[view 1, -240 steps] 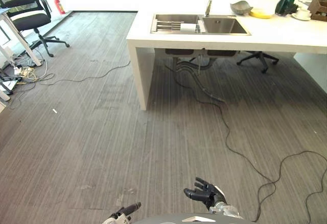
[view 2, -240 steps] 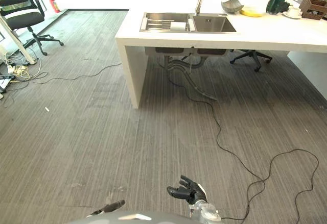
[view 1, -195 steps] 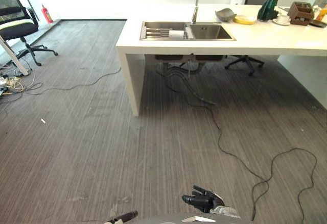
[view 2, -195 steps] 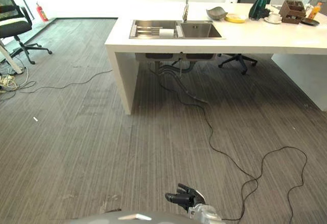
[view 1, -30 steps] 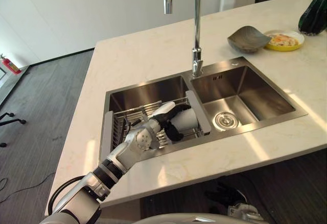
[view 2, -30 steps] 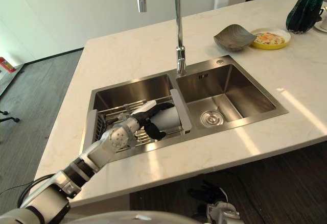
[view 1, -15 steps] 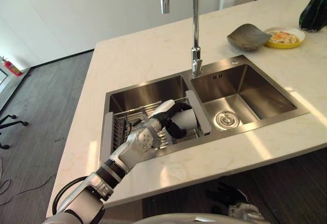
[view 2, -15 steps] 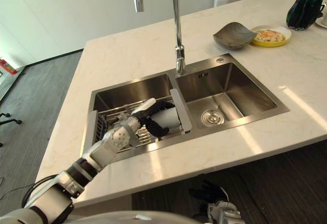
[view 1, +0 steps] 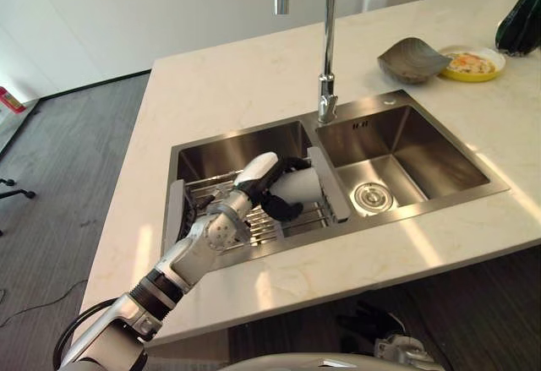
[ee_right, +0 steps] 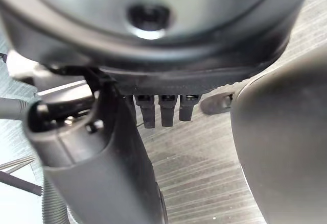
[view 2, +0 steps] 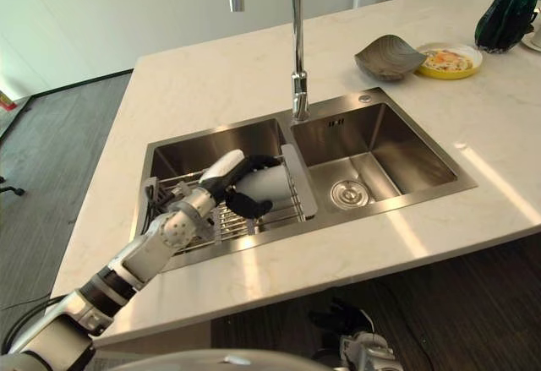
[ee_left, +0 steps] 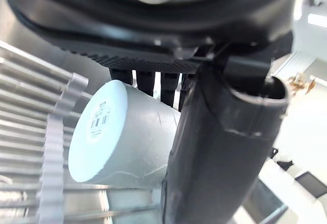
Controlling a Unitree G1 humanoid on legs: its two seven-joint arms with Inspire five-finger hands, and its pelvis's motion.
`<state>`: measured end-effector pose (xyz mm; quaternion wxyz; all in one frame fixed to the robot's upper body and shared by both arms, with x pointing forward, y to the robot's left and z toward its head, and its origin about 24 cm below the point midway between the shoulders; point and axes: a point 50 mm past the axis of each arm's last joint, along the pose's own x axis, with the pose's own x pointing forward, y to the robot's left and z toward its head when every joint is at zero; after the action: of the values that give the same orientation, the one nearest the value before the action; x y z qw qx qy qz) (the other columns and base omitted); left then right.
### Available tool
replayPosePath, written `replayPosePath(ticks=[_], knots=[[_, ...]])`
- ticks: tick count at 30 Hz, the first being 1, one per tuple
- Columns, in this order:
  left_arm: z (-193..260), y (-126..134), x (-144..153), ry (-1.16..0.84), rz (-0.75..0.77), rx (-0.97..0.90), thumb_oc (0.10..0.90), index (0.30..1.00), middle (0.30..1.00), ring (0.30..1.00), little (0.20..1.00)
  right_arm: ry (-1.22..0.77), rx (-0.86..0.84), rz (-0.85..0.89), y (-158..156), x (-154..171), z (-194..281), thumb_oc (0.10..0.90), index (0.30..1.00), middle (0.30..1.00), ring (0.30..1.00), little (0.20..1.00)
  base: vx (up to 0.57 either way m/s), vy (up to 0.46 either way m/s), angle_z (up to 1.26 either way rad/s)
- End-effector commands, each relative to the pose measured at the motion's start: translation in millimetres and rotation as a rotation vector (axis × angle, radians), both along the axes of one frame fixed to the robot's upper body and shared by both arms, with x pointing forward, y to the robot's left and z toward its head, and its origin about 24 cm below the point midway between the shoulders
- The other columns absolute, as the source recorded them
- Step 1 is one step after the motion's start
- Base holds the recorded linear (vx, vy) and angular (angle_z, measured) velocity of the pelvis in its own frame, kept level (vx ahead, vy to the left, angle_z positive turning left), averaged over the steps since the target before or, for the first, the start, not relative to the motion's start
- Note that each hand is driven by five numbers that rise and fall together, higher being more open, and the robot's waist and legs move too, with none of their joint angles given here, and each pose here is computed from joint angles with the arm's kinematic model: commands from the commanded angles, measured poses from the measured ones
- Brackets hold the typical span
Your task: Place the dishes in the dishwasher.
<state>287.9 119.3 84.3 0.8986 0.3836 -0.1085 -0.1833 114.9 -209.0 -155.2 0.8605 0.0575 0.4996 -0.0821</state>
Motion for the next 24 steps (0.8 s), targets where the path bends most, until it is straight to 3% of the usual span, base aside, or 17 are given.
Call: replayPosePath(ticks=[1,4,9,12,21,24], knots=[[102,51,7,-0.539,0.286,-0.390,0.400,0.300,0.300,0.300,0.300,-0.033,0.057,-0.019,24,4,-2,0.800,0.900,0.900,0.900,0.900,0.04,-0.039,0.00],[121,66,-8,-0.641,0.353,-0.570,0.400,0.300,0.300,0.300,0.300,-0.024,0.076,-0.011,32,0,-4,0.800,0.900,0.900,0.900,0.900,0.01,-0.007,0.00],[152,99,-40,-0.858,0.432,-0.662,0.400,0.300,0.300,0.300,0.300,-0.038,0.095,-0.030,35,2,-3,0.800,0.900,0.900,0.900,0.900,0.02,-0.009,0.05],[153,105,-47,-0.855,0.408,-0.698,0.400,0.300,0.300,0.300,0.300,-0.017,0.090,0.097,42,-2,-4,0.800,0.900,0.900,0.900,0.900,-0.01,-0.020,0.07],[143,113,-65,-0.860,0.414,-0.724,0.400,0.300,0.300,0.300,0.300,0.017,0.055,0.151,30,1,-5,0.800,0.900,0.900,0.900,0.900,-0.12,-0.118,0.40],[146,110,-73,-0.928,0.420,-0.667,0.400,0.300,0.300,0.300,0.300,0.112,0.024,0.241,20,-24,-11,0.800,0.900,0.900,0.900,0.900,-0.21,-0.027,1.07]])
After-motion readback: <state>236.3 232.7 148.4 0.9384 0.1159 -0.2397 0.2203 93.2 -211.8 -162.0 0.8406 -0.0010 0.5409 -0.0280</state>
